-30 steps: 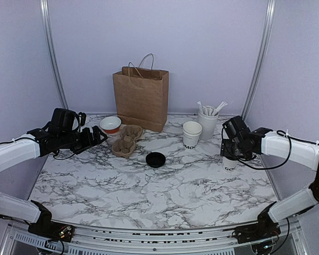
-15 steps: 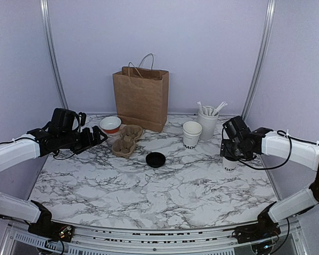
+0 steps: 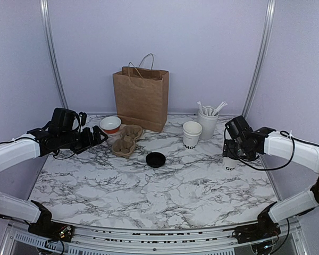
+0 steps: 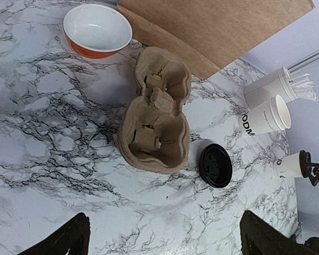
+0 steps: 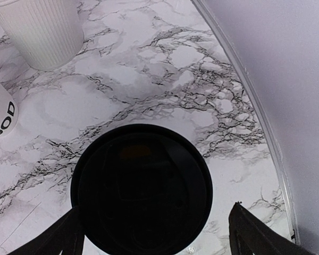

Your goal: Pack the takeout coffee

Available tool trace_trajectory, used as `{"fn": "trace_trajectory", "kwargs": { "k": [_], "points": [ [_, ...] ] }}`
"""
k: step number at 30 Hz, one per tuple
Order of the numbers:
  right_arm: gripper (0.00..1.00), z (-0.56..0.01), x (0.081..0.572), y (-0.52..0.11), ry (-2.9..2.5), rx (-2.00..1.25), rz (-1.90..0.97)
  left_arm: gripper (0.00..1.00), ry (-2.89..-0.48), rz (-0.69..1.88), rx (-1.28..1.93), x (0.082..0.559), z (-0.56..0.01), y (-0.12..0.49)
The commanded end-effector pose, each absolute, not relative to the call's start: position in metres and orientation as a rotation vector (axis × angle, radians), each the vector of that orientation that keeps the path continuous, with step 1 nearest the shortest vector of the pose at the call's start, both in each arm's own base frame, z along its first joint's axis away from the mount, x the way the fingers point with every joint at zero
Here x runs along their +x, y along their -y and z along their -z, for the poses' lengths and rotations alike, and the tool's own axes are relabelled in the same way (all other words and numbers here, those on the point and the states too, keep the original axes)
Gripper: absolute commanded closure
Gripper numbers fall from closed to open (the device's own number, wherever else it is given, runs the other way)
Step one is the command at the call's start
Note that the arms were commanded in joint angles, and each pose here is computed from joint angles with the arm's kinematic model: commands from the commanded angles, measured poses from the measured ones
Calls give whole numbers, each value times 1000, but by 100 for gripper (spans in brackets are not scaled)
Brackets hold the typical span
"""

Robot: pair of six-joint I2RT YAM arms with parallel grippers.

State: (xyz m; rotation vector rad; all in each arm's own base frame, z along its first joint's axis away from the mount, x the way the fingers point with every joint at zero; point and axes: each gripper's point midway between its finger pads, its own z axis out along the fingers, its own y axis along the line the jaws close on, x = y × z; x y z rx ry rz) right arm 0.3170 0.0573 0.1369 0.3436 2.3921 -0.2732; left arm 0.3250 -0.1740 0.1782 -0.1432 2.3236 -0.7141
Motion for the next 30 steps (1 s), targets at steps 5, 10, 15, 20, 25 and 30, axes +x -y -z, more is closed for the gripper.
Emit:
{"fn": "trace_trajectory", "kwargs": {
  "k": [5,10,15,20,25,30],
  "points": [
    [9,-166,325,-59,-2344,361,224,1,-2272,750,-112,335,-197,181],
    [9,-171,325,-61,-2343,355,210,1,-2269,762,-107,335,-200,182],
    [9,-178,326,-65,-2337,343,176,1,-2259,786,-99,335,-206,185],
    [9,-195,330,-73,-2310,299,111,1,-2243,820,-106,334,-214,189],
    [8,-212,335,-87,-2283,243,24,1,-2215,875,-119,335,-226,196],
    [8,-230,340,-105,-2240,177,-49,1,-2173,943,-136,339,-244,208]
  ]
}}
